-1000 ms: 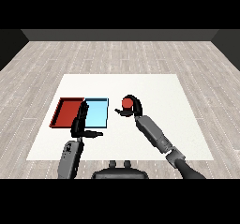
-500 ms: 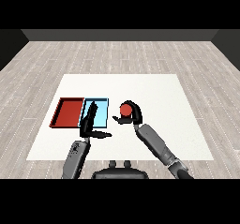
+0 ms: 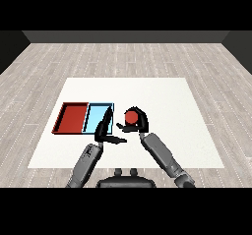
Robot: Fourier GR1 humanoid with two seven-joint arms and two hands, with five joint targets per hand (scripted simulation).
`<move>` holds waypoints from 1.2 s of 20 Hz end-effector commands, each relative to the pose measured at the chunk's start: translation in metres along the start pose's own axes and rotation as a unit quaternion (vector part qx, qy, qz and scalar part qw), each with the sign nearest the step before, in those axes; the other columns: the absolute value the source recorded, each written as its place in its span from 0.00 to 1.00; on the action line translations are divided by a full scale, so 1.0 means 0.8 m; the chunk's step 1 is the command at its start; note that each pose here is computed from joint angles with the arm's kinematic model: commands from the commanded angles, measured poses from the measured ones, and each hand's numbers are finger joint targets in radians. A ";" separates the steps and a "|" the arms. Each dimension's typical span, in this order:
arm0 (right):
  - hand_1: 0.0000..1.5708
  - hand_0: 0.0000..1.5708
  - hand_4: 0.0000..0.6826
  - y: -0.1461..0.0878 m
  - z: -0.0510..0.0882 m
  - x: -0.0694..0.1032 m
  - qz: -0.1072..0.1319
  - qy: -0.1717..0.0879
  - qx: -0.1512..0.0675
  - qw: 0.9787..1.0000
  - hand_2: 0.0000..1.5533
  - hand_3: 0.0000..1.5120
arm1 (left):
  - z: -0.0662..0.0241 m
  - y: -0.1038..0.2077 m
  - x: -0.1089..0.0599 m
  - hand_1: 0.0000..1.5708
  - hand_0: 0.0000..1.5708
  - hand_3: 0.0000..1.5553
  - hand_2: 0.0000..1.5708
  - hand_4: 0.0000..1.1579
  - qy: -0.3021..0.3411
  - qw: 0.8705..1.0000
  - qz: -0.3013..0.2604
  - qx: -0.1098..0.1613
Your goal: Pick the red can and put it in the red box
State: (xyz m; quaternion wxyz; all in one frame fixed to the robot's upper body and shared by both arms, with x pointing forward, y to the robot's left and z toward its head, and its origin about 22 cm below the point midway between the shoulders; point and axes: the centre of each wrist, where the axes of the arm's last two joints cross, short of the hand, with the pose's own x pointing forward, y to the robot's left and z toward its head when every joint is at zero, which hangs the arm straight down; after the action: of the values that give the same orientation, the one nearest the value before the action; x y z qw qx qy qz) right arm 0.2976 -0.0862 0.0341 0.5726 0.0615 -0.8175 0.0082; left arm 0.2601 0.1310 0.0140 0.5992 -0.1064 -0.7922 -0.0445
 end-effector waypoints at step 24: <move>0.94 0.94 0.91 0.044 0.007 0.003 -0.030 -0.006 0.035 0.999 0.93 0.91 | -0.035 -0.021 -0.045 0.00 0.00 0.00 0.00 0.00 0.038 0.997 0.050 -0.039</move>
State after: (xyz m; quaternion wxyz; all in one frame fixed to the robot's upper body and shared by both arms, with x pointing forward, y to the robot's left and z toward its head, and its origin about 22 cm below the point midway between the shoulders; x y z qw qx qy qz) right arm 0.2930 -0.0558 0.0404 0.5704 0.0940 -0.8158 0.0183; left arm 0.2775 0.1012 -0.0215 0.6301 -0.1528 -0.7598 -0.0483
